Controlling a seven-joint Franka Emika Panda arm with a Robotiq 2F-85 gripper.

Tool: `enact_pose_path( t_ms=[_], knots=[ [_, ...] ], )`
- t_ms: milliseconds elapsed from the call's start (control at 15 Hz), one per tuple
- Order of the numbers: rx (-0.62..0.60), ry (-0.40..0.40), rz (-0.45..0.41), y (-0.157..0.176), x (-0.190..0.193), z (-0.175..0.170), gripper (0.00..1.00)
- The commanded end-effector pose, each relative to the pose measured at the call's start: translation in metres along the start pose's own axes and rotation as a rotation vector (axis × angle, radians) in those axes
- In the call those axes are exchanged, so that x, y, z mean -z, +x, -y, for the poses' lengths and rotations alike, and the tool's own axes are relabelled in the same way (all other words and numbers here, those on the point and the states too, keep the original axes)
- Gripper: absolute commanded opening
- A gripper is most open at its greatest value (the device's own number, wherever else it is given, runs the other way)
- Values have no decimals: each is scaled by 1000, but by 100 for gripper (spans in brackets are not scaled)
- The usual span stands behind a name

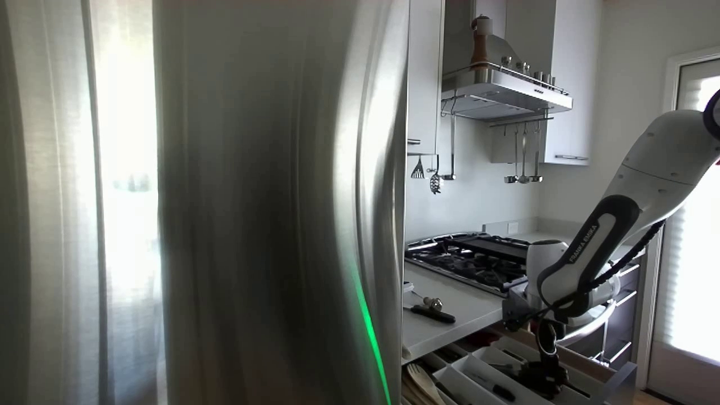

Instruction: Pick up the black scissors from the countertop and place it in the second far right compartment of the opened drawer then rotate the black scissors anticlockwise twice

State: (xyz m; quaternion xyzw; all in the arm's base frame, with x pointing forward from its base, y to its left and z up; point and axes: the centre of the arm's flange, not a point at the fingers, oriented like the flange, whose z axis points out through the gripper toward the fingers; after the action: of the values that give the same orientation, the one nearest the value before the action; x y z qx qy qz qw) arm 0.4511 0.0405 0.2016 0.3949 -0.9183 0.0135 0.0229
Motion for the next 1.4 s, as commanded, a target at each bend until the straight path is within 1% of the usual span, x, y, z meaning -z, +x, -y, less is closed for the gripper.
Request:
enact_pose_path(
  t_ms=[0,67,133,267,400,600,800,1067,1200,1333],
  knots=[
    [-25,12,10,-7,1,1,44],
    [-32,15,10,-6,3,3,48],
    [-32,15,13,-6,5,4,49],
    [-38,19,17,-5,9,5,48],
    [-30,22,24,-5,15,5,23],
    [-15,6,48,0,35,3,22],
    [36,-39,80,5,57,9,22],
    [144,-125,138,25,84,36,22],
    [189,-146,168,35,96,50,22],
    [279,-174,192,40,106,54,22]
  ],
)
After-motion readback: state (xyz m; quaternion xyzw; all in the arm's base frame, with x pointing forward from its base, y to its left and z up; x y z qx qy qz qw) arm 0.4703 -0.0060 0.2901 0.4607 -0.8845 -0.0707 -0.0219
